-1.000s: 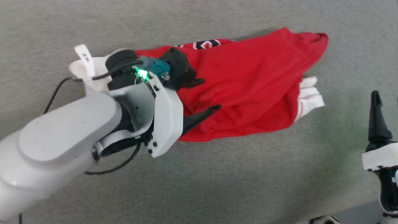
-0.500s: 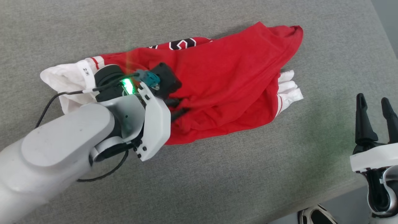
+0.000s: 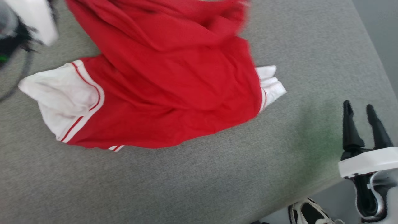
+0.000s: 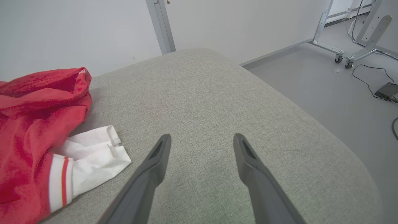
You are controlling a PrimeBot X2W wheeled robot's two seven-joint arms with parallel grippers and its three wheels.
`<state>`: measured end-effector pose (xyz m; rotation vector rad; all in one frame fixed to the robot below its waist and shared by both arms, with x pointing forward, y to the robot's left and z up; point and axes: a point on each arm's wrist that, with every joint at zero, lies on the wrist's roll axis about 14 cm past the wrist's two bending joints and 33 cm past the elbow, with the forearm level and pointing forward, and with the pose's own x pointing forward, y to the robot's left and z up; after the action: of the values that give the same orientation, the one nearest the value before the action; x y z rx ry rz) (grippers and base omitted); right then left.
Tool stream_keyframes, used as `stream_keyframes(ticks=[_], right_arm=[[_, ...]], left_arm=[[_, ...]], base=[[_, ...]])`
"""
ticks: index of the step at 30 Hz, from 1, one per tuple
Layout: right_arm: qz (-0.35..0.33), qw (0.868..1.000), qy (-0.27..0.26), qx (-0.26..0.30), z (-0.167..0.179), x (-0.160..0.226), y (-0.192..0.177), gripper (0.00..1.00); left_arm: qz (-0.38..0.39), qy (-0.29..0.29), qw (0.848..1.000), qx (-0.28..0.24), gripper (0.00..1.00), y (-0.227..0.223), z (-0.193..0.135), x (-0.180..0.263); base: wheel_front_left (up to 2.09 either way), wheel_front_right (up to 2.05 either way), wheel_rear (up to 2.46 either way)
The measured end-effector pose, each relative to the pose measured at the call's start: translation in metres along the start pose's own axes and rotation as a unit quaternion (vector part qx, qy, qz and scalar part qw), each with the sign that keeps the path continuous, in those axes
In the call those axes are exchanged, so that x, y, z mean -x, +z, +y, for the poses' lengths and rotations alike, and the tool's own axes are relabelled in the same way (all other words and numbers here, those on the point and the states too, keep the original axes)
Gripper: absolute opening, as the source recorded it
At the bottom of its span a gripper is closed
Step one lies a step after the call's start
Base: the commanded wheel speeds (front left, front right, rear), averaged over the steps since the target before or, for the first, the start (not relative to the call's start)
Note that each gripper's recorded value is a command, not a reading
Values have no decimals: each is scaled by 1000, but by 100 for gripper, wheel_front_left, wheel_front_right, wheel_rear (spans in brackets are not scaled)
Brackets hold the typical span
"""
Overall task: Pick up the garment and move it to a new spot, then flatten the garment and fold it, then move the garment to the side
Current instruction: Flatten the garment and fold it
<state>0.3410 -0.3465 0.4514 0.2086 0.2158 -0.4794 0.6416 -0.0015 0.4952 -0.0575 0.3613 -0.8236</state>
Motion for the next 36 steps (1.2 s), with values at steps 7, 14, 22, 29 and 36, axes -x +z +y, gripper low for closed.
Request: stream_keyframes(ticks=[7,14,22,29,36], right_arm=[[13,1000,-5,-5,-3,10,-10,100],[24,1000,-17,0,-9,16,-19,100],[27,1000,-9,3,-3,13,-21,100],[23,1000,9,10,8,5,-17,100],[21,999,34,10,24,-7,-12,100]], left_arm=[[-20,166,986,6,0,8,101,2],[-48,261,964,-10,0,2,158,15],[-2,258,966,11,0,-35,161,16],[1,234,972,-26,100,-28,147,20],[-13,175,984,-43,100,-8,109,41]], base=[[0,0,0],[0,0,0],[0,0,0],[0,0,0],[0,0,0]])
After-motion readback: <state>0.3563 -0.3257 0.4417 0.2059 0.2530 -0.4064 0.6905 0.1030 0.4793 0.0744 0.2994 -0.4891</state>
